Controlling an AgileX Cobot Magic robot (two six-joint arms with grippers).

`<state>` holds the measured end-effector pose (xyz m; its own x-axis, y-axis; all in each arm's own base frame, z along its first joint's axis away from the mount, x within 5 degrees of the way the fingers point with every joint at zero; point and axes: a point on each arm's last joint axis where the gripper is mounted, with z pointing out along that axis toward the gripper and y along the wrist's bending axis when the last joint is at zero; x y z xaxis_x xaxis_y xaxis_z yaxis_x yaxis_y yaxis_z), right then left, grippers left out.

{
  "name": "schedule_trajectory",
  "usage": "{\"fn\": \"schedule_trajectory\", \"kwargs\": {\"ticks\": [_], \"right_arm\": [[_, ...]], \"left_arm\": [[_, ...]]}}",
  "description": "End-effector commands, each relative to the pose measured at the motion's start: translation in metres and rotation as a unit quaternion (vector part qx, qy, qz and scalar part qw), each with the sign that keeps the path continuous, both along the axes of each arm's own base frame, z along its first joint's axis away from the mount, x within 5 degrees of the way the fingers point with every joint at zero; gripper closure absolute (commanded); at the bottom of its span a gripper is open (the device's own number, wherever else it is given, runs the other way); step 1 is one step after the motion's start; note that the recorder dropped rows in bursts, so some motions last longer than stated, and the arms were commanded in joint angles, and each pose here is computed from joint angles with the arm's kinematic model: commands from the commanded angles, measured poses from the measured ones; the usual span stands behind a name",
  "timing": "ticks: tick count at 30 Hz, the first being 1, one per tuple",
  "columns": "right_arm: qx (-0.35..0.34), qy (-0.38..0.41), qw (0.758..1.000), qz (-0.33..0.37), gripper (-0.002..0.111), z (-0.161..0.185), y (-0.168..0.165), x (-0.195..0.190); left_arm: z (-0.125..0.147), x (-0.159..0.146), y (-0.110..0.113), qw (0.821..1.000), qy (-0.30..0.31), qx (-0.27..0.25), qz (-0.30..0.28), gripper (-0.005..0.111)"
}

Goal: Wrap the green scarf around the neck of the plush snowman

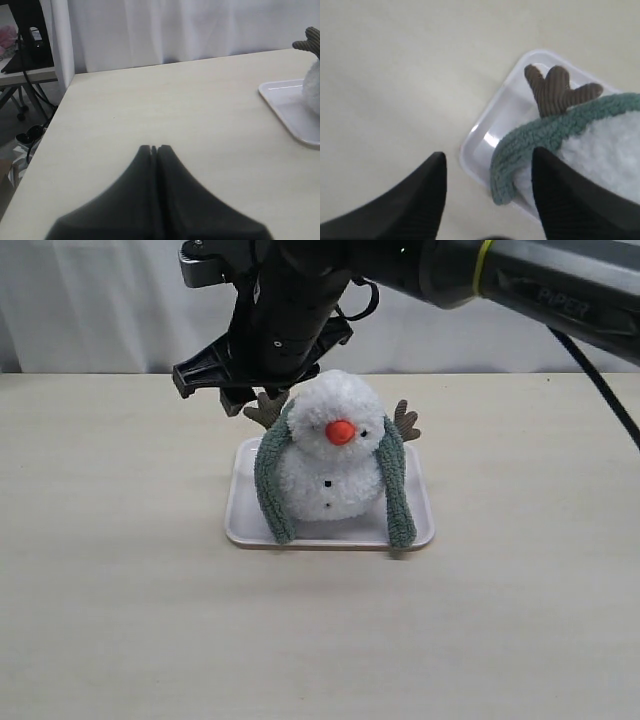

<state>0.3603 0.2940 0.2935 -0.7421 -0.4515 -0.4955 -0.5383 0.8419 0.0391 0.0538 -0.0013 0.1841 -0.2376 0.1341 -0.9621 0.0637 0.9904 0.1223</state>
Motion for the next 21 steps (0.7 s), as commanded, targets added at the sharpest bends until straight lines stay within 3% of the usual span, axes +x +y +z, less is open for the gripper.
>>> {"fn": "schedule_trajectory", "kwargs": {"ticks": [1,5,10,21], "right_arm": [[-0.018,0.047,0.999,0.010,0.051,0.000,-0.004,-0.010],[-0.027,0.054,0.998,0.022,0.051,-0.007,0.002,-0.021],[0.011,0.016,0.999,0.034,0.051,-0.001,0.015,-0.036],[0.068,-0.029,0.997,-0.001,0.051,-0.013,-0.013,-0.062]], "left_arm": [[0.000,0.000,0.000,1.000,-0.006,-0.002,0.000,0.107],[0.000,0.000,0.000,1.000,-0.006,-0.002,0.000,0.107],[0.000,0.000,0.000,1.000,-0.006,-0.002,0.000,0.107],[0.000,0.000,0.000,1.000,-0.004,-0.002,0.000,0.107]]}}
